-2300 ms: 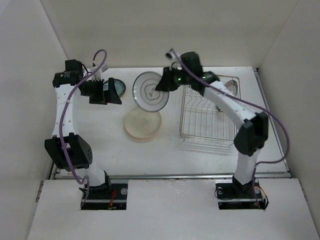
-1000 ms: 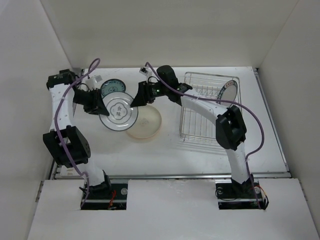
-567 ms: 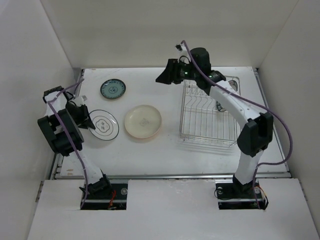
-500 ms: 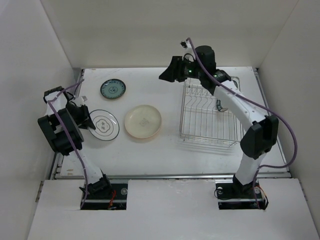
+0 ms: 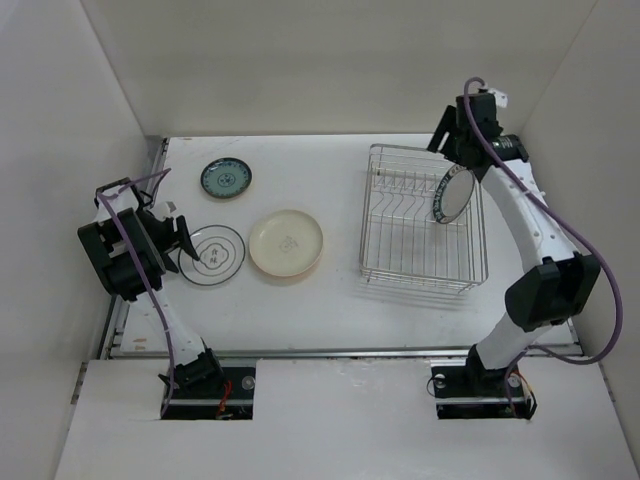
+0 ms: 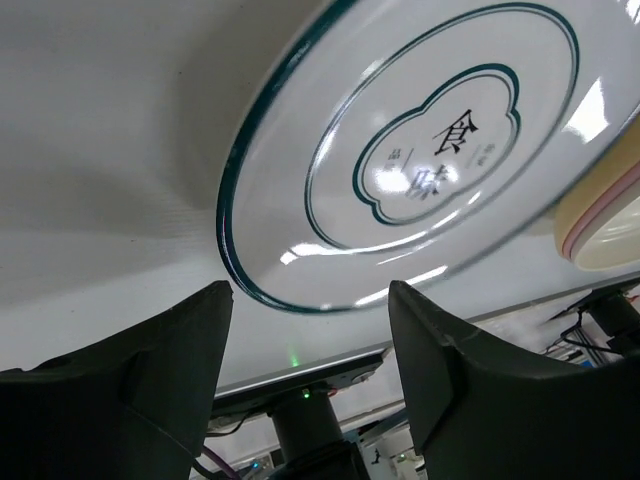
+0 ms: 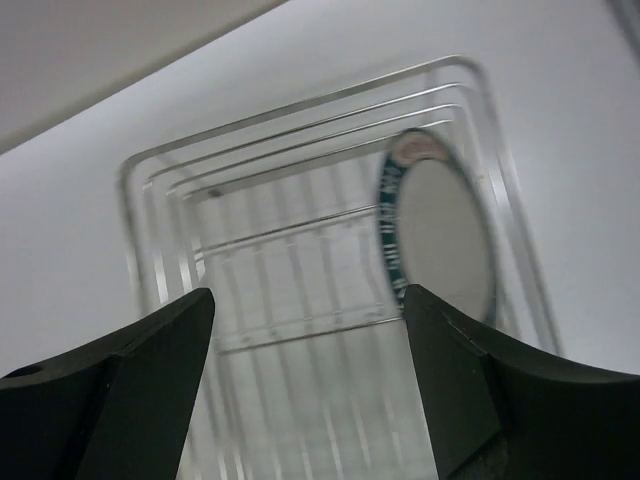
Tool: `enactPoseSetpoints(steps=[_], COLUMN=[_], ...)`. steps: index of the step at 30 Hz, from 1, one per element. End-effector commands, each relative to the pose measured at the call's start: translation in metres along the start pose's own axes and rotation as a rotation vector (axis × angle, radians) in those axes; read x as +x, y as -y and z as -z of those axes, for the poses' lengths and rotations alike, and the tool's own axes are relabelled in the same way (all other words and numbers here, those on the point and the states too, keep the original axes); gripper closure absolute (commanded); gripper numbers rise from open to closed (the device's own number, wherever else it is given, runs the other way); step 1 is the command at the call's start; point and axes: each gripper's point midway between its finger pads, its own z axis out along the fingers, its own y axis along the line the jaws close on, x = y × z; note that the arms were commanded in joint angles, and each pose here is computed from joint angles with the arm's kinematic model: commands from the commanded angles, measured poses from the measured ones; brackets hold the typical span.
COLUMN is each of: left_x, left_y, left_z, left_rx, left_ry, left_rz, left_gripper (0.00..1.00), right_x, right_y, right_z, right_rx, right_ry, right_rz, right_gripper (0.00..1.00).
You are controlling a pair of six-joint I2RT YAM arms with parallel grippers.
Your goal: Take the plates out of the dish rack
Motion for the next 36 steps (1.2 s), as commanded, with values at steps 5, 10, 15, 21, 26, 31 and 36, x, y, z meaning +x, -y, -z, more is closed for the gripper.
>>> enactPoseSetpoints(steps=[5, 10, 15, 21, 26, 31, 36], left_x=[-0.005, -0.008, -0.005, 0.006, 0.012, 0.014, 0.021], left_y=[0.003, 0.012, 0.021, 0.043, 0.061, 0.087, 0.116], left_z=[0.027, 0.058, 0.082, 0.105, 0.12, 0.134, 0.138], left_rx=[-0.044, -0.068, -0.087, -0.108, -0.158, -0.218, -0.22], left_ry=[0.069, 0.166, 0.236, 0.277, 0.34, 0.385, 0.384], left_rz=[0.007, -0.018, -0.042, -0.138, -0.226, -0.344, -0.446], left_gripper=[0.39, 0.38, 0.38, 0.38, 0.38, 0.38, 0.37], right_x=[-0.032, -0.005, 0.033, 0.05, 0.034, -0.011, -0.067], right_y=[0.111, 0.121, 0.133, 0.129, 0.13, 0.13, 0.108], right_z=[0.025, -0.011, -0.056, -0.082, -0.068, -0.021, 0.045], right_rx=[0.382, 0.34, 0.382, 0.339, 0.344, 0.439, 0.482], right_ry=[0.129, -0.004, -0.106, -0.164, -0.119, 0.016, 0.195], right_rz=[-0.064, -0.058, -0.035, -0.043, -0.022, 0.084, 0.118], right_gripper=[0.17, 0.17, 0.21, 0.51, 0.95, 1.0, 1.0])
